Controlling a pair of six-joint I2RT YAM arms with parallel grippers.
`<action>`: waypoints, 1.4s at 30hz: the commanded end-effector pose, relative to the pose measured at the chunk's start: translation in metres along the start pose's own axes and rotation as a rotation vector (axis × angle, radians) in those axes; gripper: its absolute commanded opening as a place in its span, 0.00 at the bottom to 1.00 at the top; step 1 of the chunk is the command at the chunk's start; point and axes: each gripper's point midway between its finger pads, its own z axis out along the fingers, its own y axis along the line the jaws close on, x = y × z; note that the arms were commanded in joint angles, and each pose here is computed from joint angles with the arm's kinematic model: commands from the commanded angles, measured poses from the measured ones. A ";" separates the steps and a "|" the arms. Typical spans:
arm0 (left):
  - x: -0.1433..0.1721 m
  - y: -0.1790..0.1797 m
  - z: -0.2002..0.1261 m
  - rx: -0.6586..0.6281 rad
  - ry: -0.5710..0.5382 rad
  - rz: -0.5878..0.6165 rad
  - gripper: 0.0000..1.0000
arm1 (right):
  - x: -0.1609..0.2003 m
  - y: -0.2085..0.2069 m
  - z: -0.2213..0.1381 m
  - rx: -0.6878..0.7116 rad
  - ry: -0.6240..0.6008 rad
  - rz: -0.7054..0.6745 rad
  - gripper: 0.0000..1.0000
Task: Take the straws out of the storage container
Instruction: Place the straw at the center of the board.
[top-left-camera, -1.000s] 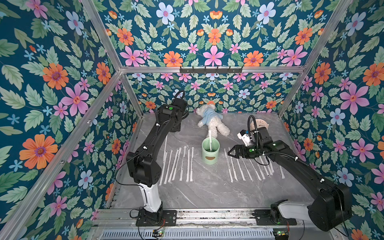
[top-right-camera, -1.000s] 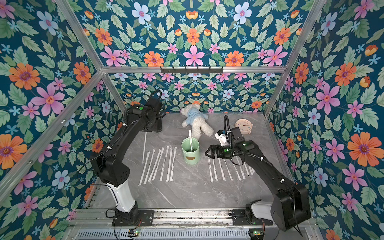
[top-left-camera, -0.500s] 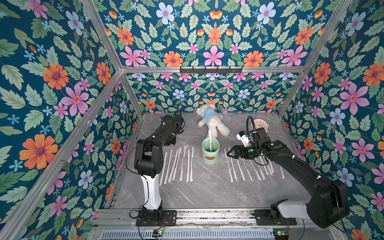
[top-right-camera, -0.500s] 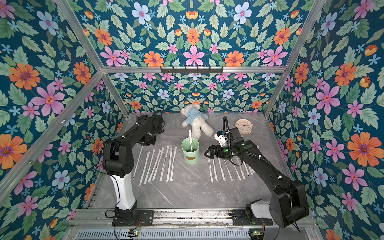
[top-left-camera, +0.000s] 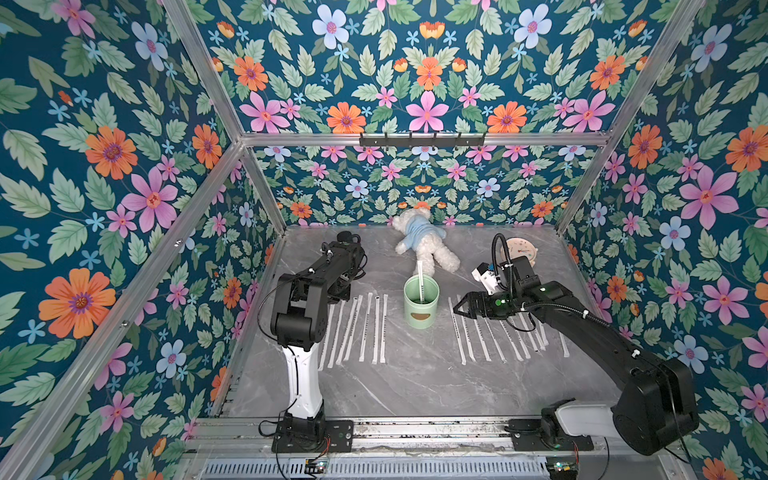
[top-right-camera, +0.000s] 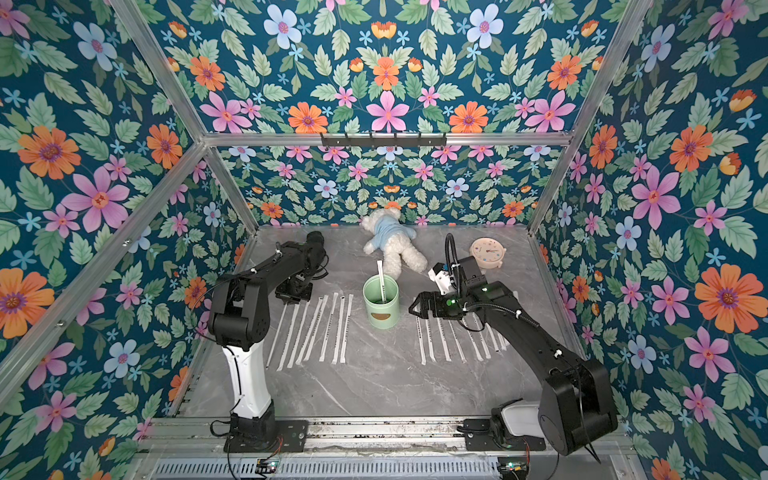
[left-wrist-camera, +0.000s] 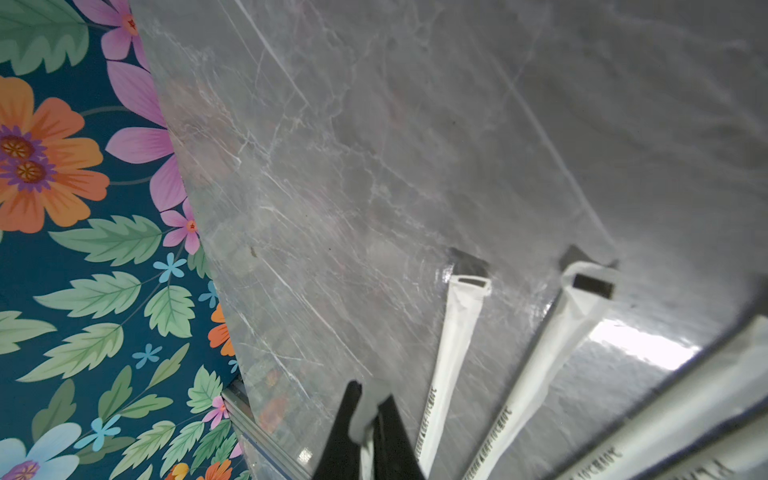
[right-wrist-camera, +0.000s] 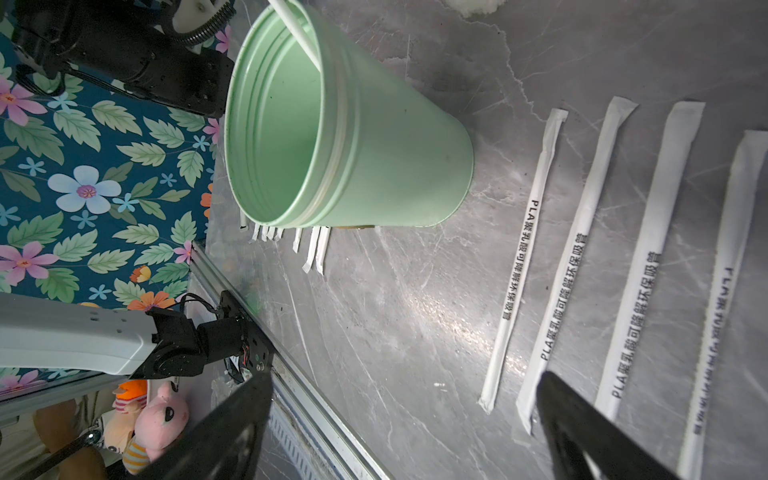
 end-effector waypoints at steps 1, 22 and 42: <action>0.000 0.001 0.003 0.002 0.007 0.004 0.11 | -0.003 0.003 0.001 -0.015 -0.009 -0.008 0.99; 0.008 0.004 0.023 0.001 0.041 0.003 0.16 | -0.006 0.003 0.002 -0.013 -0.004 -0.006 0.99; -0.005 0.015 -0.009 0.064 -0.049 -0.096 0.22 | -0.006 0.005 -0.002 -0.009 -0.009 -0.009 0.99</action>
